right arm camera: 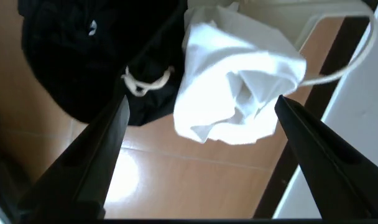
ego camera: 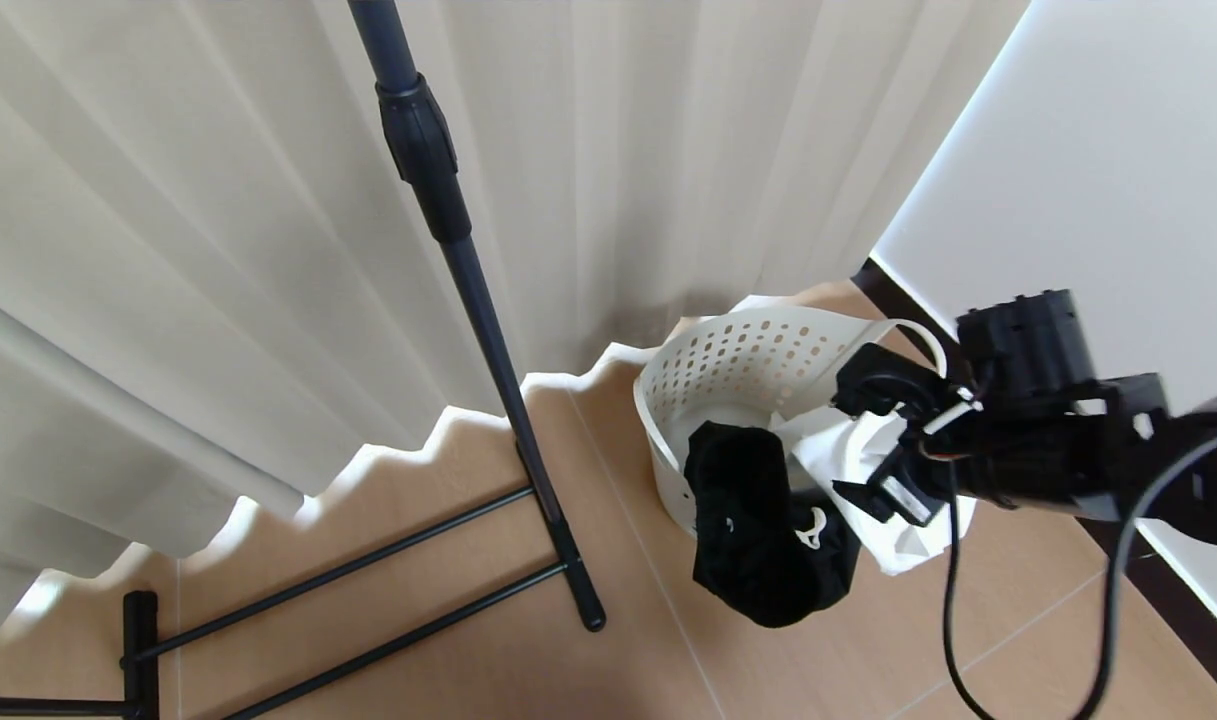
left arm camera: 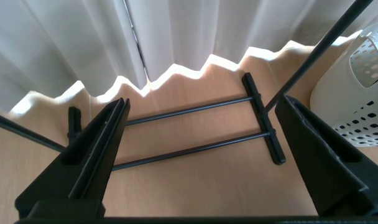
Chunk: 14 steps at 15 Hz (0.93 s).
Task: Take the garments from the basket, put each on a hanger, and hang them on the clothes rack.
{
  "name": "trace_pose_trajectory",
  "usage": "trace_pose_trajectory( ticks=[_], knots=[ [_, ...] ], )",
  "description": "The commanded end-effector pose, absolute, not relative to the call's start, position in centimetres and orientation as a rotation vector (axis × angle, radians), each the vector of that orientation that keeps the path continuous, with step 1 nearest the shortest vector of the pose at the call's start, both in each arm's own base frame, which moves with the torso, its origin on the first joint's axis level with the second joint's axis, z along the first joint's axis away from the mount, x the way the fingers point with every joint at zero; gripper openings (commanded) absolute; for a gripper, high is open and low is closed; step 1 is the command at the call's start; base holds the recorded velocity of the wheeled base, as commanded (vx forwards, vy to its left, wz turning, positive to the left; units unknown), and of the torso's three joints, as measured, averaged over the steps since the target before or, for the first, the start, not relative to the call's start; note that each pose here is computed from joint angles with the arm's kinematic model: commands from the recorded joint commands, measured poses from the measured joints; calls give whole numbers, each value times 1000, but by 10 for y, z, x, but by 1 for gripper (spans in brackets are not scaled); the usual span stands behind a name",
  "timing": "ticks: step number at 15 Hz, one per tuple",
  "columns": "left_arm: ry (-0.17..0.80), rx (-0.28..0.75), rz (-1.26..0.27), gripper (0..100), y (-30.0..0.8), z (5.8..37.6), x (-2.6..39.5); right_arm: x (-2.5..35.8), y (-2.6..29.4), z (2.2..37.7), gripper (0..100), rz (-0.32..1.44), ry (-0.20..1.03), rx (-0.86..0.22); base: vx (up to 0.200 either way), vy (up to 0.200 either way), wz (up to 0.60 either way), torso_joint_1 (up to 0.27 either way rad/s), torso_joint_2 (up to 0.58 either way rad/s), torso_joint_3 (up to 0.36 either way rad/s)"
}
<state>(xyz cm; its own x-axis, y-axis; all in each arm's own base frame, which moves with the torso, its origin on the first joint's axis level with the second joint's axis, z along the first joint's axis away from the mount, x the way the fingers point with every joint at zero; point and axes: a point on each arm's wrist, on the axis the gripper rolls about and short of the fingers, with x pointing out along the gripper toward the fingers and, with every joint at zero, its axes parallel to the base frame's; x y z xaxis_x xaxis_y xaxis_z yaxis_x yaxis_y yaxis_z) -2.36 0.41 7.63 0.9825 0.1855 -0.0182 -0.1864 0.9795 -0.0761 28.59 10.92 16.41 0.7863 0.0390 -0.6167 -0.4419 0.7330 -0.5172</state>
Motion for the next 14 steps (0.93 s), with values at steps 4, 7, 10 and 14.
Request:
trace_pose_trajectory(
  ticks=[4,7,10,14],
  knots=[
    [11,-78,188,100,4,76,-24,365,152,116,100,324,649,-910,0,0,0,0,0,0],
    [11,-78,188,100,4,76,-24,386,161,109,100,311,632,-940,0,0,0,0,0,0],
    [11,-78,188,100,4,76,-24,405,168,103,100,300,611,-934,0,0,0,0,0,0],
    [11,-78,188,100,4,76,-24,420,171,96,100,287,599,-925,0,0,0,0,0,0]
  ],
)
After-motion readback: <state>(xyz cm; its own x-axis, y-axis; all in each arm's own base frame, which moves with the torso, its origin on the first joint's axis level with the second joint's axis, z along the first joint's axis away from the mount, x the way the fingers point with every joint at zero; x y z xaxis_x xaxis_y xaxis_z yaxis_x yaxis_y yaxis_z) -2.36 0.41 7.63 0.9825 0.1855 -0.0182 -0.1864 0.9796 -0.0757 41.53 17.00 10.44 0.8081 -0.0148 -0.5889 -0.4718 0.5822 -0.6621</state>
